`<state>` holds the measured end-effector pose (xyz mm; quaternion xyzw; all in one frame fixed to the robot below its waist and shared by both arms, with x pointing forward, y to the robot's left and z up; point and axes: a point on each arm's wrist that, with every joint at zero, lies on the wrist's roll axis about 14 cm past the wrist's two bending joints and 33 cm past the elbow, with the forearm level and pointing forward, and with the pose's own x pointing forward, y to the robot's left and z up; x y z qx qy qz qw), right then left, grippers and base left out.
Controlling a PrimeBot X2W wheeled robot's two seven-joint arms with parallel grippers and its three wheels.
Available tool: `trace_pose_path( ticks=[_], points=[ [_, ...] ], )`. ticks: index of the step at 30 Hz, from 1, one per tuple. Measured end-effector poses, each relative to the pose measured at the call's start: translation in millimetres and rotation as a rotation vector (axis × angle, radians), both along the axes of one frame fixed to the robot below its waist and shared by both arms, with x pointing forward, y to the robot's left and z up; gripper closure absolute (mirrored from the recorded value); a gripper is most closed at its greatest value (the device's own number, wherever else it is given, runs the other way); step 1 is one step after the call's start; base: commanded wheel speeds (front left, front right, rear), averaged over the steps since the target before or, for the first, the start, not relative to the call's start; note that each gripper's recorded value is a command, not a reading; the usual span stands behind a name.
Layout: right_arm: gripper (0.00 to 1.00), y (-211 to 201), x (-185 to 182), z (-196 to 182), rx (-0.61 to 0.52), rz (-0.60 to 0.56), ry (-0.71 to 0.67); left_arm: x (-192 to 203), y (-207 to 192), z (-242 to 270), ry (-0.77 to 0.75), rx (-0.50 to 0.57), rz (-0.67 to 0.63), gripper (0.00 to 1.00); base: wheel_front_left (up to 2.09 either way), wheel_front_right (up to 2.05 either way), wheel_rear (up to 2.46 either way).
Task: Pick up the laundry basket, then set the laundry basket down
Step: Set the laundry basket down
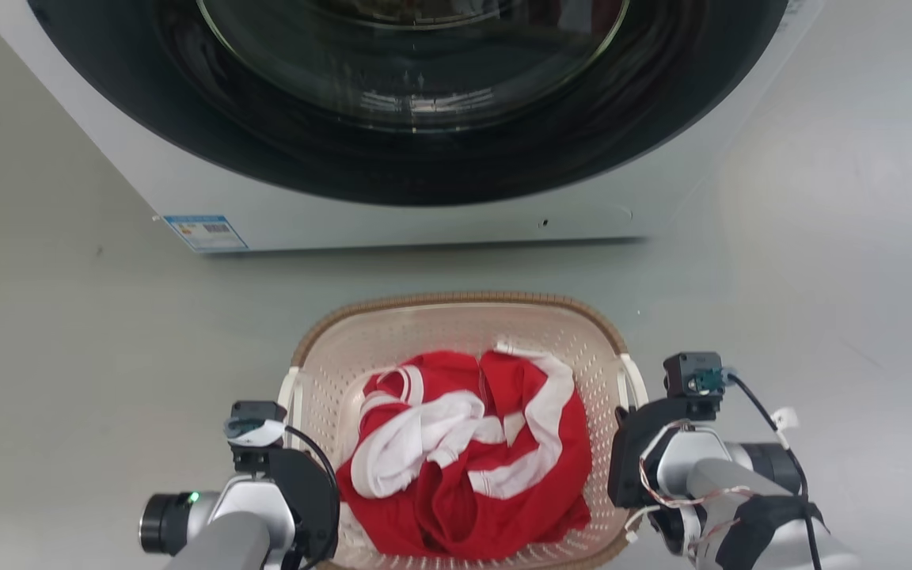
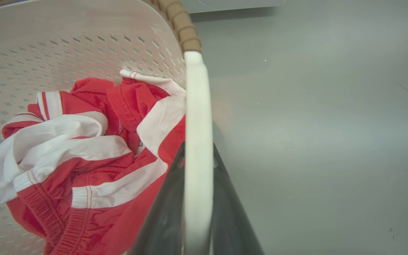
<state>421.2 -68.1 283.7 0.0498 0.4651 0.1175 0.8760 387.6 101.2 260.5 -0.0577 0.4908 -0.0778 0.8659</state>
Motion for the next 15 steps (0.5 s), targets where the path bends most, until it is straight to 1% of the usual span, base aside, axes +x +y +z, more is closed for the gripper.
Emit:
trace_pose_path(
  ticks=[8,15],
  points=[
    [1.00,0,26,-19,-0.011,0.010,0.003,27,2,-19,0.005,0.008,-0.008,1.00,0.00,0.00,0.00],
    [1.00,0,34,-41,-0.013,0.014,0.029,37,2,-39,0.028,0.013,-0.013,1.00,0.00,0.00,0.00]
  ],
)
